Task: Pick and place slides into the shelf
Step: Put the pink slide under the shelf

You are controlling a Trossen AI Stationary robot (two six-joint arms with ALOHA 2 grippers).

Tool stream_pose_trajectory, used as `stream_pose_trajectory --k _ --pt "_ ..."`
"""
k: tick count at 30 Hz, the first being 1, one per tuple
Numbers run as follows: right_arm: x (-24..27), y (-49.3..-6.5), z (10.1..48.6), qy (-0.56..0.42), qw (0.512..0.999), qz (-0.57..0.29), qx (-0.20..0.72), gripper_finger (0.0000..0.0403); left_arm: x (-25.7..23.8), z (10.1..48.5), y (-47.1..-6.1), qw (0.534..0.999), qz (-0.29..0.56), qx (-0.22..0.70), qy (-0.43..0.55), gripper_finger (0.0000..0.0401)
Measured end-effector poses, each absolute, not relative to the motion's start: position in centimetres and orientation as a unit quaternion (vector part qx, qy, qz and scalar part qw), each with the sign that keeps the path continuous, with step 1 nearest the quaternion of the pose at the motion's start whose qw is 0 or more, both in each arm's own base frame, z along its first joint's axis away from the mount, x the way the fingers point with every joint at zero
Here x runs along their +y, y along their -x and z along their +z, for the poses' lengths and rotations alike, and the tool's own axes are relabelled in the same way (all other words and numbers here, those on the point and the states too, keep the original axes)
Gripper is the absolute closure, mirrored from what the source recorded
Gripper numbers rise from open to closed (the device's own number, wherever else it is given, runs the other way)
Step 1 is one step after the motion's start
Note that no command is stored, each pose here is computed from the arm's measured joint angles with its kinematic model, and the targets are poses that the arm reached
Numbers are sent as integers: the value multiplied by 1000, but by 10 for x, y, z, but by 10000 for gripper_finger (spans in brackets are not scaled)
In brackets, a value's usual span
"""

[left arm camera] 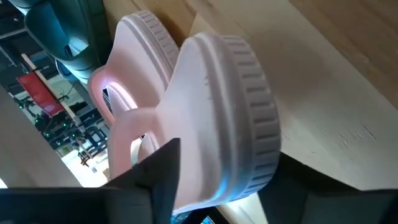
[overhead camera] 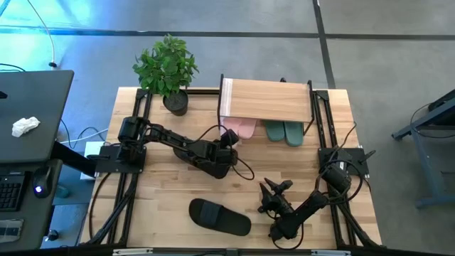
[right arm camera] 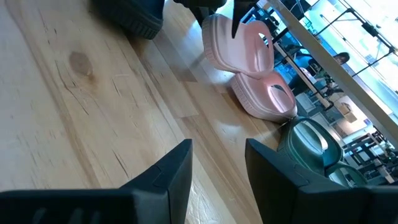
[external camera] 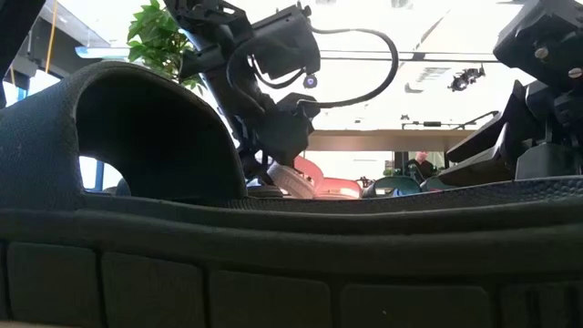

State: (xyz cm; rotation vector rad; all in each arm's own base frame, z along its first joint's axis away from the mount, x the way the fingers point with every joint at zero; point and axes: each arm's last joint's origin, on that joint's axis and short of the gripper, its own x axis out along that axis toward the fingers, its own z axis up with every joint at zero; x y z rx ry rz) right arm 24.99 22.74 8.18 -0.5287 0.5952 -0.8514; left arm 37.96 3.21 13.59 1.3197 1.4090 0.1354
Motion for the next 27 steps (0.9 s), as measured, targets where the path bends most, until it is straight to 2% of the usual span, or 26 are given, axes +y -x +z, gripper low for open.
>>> stream_pose_trajectory --k 6,12,21,27 --pt "227 -249 82 251 832 -403 286 266 30 136 -381 589 35 591 -551 168" --pt "227 -249 82 251 832 -404 287 266 29 137 -384 604 31 579 -546 134" --pt "225 -249 99 272 834 -396 272 266 29 137 -383 615 42 582 -530 117" --pt "221 -250 109 282 833 -396 263 266 27 132 -375 619 2 605 -501 117"
